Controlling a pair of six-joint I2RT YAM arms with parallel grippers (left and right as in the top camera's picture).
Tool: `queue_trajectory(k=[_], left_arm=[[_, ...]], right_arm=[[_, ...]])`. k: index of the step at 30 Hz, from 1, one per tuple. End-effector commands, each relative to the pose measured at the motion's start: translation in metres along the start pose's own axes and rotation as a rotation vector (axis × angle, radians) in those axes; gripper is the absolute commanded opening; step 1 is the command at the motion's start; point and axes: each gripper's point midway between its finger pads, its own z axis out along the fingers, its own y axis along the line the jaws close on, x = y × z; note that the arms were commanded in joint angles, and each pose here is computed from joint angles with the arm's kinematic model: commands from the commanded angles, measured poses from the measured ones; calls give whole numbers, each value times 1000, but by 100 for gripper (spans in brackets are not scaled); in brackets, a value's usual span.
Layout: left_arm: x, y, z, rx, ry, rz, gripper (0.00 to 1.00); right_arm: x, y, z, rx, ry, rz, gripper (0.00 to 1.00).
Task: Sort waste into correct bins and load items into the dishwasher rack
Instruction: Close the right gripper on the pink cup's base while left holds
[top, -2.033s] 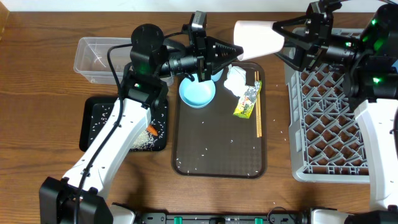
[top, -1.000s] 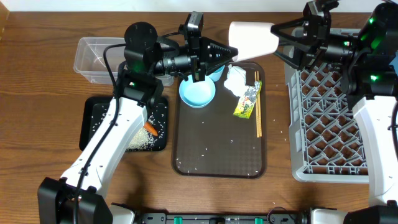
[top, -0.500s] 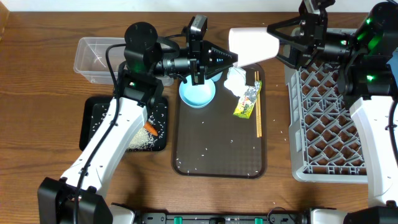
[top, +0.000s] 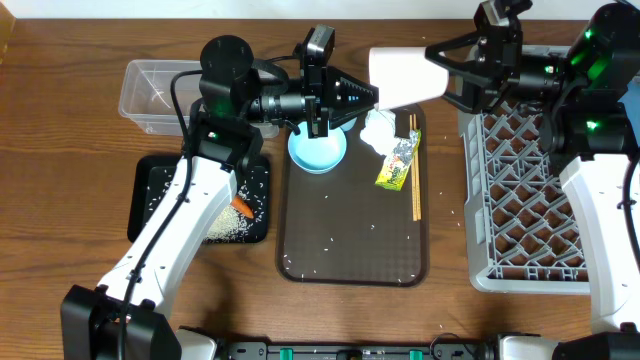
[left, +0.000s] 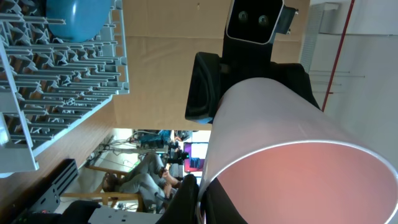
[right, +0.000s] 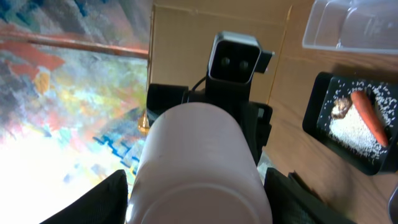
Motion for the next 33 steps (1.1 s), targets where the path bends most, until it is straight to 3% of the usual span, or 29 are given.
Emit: queue_trajectory(k=[1,11,30,33], left_arm=[[1,-7,-4,6,3,11,6],[0,-7,-4,6,1,11,6],[-4,-7,-4,9,-22,8,6],[-4,-7,-4,9,-22,8,6]], right_arm=[[8,1,4,-9,56,11,63],[12,2,5,-13,80,18,59],[17,3,14,-15,103,25,64],[17,3,15,-15,102,24,56]])
